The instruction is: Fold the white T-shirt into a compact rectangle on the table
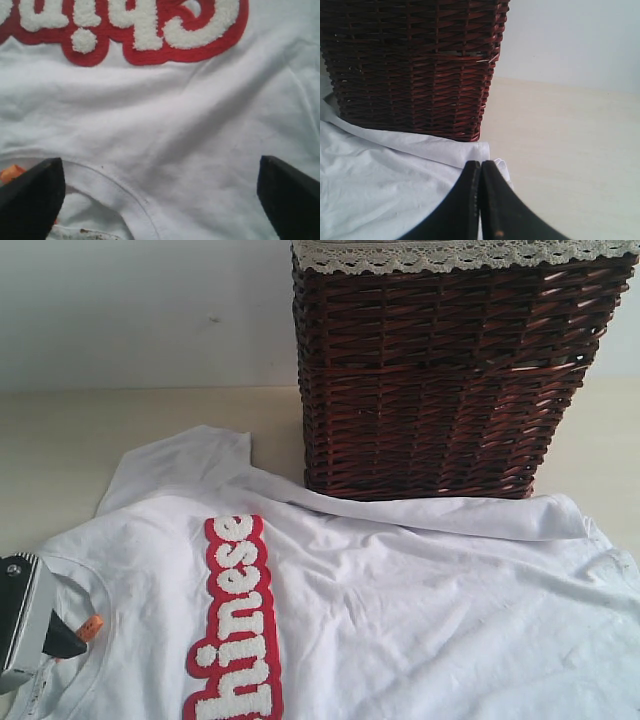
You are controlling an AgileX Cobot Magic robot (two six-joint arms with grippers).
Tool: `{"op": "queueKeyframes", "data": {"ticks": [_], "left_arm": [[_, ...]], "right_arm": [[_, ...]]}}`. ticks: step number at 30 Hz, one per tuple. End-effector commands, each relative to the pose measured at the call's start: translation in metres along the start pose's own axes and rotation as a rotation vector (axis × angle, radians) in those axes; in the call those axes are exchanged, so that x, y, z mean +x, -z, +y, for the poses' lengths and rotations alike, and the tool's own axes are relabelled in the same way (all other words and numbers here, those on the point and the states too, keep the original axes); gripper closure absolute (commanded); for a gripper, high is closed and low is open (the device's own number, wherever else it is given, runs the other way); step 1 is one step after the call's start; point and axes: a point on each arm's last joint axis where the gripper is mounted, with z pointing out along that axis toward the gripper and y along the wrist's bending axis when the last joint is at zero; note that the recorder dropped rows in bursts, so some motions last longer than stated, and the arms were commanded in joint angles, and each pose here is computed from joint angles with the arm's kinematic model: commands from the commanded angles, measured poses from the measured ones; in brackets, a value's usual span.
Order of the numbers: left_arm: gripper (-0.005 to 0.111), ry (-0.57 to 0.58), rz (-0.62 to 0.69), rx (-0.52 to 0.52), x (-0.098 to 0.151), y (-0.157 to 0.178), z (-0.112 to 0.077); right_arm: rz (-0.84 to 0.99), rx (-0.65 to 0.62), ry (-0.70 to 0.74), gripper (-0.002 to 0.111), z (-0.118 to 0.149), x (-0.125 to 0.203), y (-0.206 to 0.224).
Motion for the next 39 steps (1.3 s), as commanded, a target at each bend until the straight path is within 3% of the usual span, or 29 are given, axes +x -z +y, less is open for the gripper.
{"op": "queueKeyframes", "data": {"ticks": [1, 4, 9, 11, 19, 26, 33, 39], "left_arm": [[0.003, -0.079, 0.028, -0.085, 0.002, -0.003, 0.011], [0.003, -0.051, 0.059, -0.133, 0.007, -0.010, 0.020], [0.003, -0.020, 0.077, -0.092, 0.011, -0.019, 0.021], [0.003, 0.003, 0.073, -0.096, 0.012, -0.021, 0.023], [0.003, 0.074, 0.040, -0.123, 0.009, -0.021, 0.025], [0.003, 0.120, 0.020, -0.135, 0.008, -0.021, 0.026], [0.003, 0.172, 0.005, -0.140, 0.007, -0.021, 0.026], [0.003, 0.172, 0.005, -0.140, 0.007, -0.021, 0.026]], "right_arm": [[-0.015, 0.001, -0.006, 0.108, 0.000, 0.000, 0.000], [-0.015, 0.001, -0.006, 0.108, 0.000, 0.000, 0.000], [-0.015, 0.001, -0.003, 0.108, 0.000, 0.000, 0.000], [-0.013, 0.025, 0.059, 0.108, -0.002, 0.000, 0.000], [-0.030, 0.022, 0.047, 0.108, -0.002, -0.002, 0.000], [-0.177, -0.022, -0.066, 0.108, 0.002, -0.014, 0.001], [-0.197, -0.151, -0.272, 0.108, 0.011, -0.018, 0.002], [-0.396, -0.123, -0.340, 0.108, 0.005, -0.035, 0.007]]}}
